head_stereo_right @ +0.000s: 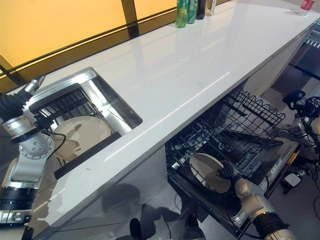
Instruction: Pick up plates and place into dishwasher.
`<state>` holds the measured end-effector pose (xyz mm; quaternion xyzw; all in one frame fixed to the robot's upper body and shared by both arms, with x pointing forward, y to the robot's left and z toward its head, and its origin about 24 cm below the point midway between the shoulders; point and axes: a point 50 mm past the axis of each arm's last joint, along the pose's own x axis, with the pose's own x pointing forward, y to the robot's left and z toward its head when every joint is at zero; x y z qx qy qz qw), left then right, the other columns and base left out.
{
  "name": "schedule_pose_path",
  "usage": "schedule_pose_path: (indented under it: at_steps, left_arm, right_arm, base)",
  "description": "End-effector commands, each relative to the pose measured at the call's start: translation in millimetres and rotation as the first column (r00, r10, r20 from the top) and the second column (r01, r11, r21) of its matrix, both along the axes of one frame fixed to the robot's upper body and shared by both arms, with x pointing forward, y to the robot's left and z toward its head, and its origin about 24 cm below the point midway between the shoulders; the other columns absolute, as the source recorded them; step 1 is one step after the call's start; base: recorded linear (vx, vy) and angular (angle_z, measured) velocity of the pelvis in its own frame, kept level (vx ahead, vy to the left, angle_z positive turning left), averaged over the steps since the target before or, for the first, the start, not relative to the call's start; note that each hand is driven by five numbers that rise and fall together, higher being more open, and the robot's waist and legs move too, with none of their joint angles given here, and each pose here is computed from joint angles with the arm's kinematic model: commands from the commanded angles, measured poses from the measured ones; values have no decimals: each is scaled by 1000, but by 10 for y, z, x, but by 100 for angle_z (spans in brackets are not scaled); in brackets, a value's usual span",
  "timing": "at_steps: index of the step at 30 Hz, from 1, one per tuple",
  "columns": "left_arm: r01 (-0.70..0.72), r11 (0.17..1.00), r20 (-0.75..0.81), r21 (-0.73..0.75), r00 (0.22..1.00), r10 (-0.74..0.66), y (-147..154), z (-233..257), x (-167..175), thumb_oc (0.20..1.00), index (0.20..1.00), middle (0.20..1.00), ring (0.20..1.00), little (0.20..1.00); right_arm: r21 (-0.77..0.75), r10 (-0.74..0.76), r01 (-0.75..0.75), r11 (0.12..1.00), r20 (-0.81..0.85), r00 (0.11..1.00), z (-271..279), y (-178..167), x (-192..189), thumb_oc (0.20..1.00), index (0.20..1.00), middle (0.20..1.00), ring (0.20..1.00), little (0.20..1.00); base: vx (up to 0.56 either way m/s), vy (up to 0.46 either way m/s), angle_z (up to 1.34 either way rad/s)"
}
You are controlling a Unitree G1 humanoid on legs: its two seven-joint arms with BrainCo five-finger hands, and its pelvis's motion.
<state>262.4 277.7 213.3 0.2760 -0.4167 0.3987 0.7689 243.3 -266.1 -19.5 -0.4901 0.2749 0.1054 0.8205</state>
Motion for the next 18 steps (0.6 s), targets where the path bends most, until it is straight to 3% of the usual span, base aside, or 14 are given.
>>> schedule_pose_path:
  at_steps: [1,11,12,13,18]
  left_arm:
    - [14,1000,56,22,998,-16,-56,178,67,1000,1000,1000,1000,1000]
    - [22,999,-2,35,1000,-22,-10,124,58,1000,1000,1000,1000,1000]
    - [22,999,-16,37,1000,-22,-3,108,58,1000,1000,1000,1000,1000]
    - [24,999,-34,40,999,-23,7,90,58,1000,1000,1000,1000,1000]
    - [11,998,-105,68,994,-4,67,20,40,1000,1000,1000,1000,1000]
  right_arm:
    - [72,128,-115,991,-203,971,-391,353,-323,200,200,200,200,200]
    - [115,68,-42,992,-228,971,-491,336,-470,219,219,219,219,219]
    - [118,51,-26,993,-211,976,-480,327,-469,743,743,743,743,743]
    - [120,34,-10,993,-195,980,-465,306,-468,1000,1000,1000,1000,1000]
    - [132,-46,58,990,-98,994,-304,178,-410,1000,1000,1000,1000,1000]
  base:
    - [35,-2,4]
    - [54,-29,2]
    - [51,-46,-1]
    - [45,-42,-1]
    - [31,-36,1]
